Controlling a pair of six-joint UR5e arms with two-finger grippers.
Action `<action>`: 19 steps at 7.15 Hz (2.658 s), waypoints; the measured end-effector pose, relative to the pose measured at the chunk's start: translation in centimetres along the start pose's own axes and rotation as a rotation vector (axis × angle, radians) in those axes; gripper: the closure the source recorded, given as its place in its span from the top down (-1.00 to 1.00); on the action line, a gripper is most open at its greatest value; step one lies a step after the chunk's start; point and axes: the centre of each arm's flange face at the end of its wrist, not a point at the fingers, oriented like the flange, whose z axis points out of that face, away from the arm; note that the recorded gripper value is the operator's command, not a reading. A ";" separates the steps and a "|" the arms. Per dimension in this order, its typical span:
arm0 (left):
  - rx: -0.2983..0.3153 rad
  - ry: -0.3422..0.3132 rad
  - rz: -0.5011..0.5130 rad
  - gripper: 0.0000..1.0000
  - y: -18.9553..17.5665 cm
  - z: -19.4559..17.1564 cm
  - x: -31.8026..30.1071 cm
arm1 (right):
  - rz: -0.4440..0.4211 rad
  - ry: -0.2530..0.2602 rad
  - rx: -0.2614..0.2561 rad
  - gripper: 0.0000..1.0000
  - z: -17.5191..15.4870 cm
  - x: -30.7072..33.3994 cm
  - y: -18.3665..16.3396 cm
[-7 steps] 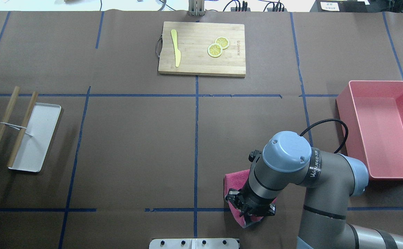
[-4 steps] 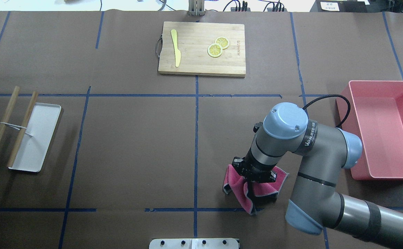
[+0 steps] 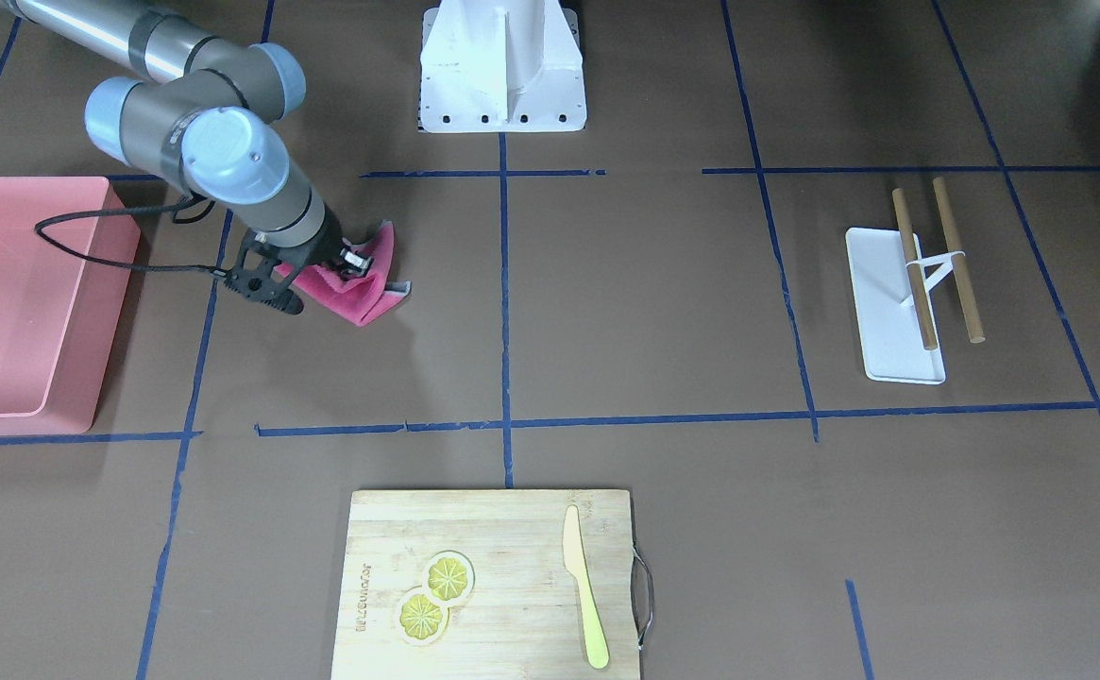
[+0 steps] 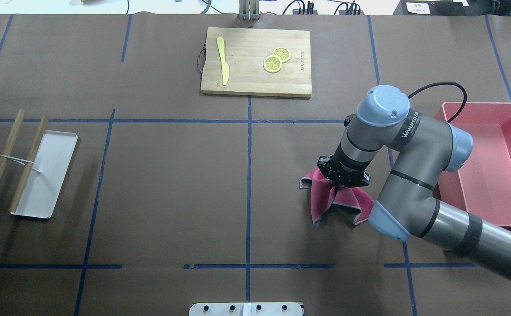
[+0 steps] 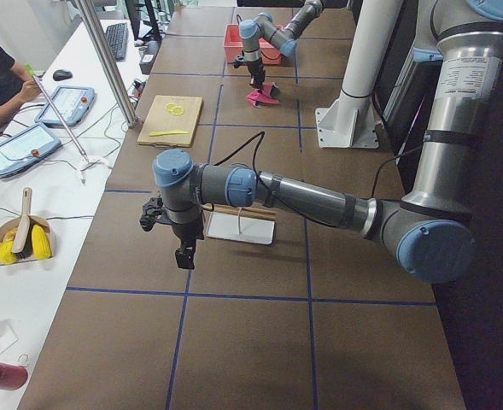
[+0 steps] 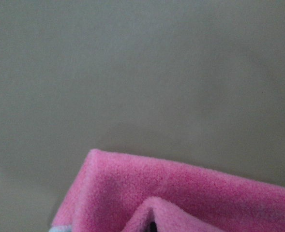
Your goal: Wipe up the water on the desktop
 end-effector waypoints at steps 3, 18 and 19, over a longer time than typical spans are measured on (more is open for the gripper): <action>0.000 0.000 0.000 1.00 0.0 0.0 0.0 | 0.019 -0.015 0.018 -0.98 -3.0 2.4 -6.4; -0.014 0.002 -0.021 1.00 1.1 0.7 -1.0 | -0.357 0.079 0.061 -0.94 -31.8 31.4 -13.6; -0.014 0.002 -0.021 1.00 1.1 0.7 -1.1 | -0.368 0.099 0.034 -0.35 -30.3 31.2 -13.8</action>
